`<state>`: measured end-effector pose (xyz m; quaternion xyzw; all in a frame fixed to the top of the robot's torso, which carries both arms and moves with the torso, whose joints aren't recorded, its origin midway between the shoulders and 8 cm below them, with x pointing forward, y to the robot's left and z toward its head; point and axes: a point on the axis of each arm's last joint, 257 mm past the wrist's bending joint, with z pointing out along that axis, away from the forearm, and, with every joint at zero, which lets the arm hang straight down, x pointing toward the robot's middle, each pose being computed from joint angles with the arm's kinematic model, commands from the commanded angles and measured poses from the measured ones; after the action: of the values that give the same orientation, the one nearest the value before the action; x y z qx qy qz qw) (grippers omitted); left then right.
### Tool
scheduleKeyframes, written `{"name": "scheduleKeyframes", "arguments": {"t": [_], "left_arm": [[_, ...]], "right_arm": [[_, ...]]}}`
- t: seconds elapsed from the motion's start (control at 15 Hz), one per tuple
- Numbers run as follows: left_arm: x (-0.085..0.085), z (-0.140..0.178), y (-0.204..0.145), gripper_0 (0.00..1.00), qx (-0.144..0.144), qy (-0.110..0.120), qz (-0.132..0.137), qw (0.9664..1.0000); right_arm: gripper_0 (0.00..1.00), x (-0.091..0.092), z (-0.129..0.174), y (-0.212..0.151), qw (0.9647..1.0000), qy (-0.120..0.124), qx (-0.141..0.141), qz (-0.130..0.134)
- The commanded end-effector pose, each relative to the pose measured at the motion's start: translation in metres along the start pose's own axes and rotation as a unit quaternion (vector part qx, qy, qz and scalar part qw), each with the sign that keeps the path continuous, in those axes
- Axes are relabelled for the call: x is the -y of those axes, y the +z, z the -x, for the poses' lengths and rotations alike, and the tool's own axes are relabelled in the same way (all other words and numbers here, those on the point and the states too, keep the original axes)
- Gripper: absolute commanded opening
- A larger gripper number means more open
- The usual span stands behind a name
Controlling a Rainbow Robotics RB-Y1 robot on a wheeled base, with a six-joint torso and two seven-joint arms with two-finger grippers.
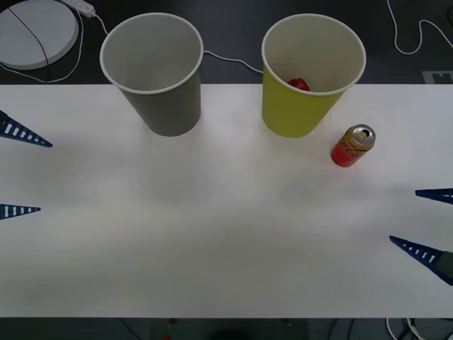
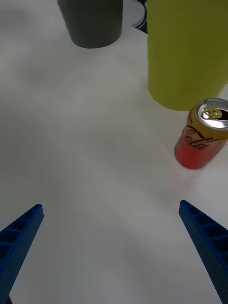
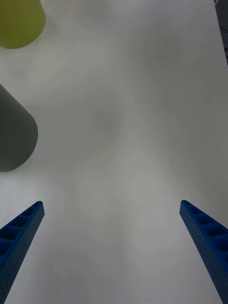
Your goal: Put the can into the green bin and the plastic bottle into the gray bin
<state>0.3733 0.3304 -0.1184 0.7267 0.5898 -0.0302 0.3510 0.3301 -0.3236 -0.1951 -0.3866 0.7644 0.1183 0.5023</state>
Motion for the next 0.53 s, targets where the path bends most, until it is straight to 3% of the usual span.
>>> {"name": "scheduleKeyframes", "arguments": {"t": [0.07, 0.27, 0.53], "left_arm": [[0.000, 0.000, 0.000, 1.00, 0.000, 0.000, 0.000, 1.0000], [0.000, 0.000, 0.000, 1.00, 0.000, 0.000, 0.000, 1.0000], [0.000, 0.000, 0.000, 1.00, 0.000, 0.000, 0.000, 1.0000]], "right_arm": [[1.00, 0.000, -0.001, 0.010, 0.9981, 0.049, 0.017, -0.034], [1.00, -0.001, -0.004, 0.023, 0.9906, 0.116, 0.036, -0.062], [1.00, 0.009, -0.010, 0.030, 0.9793, 0.158, 0.039, -0.120]]}}
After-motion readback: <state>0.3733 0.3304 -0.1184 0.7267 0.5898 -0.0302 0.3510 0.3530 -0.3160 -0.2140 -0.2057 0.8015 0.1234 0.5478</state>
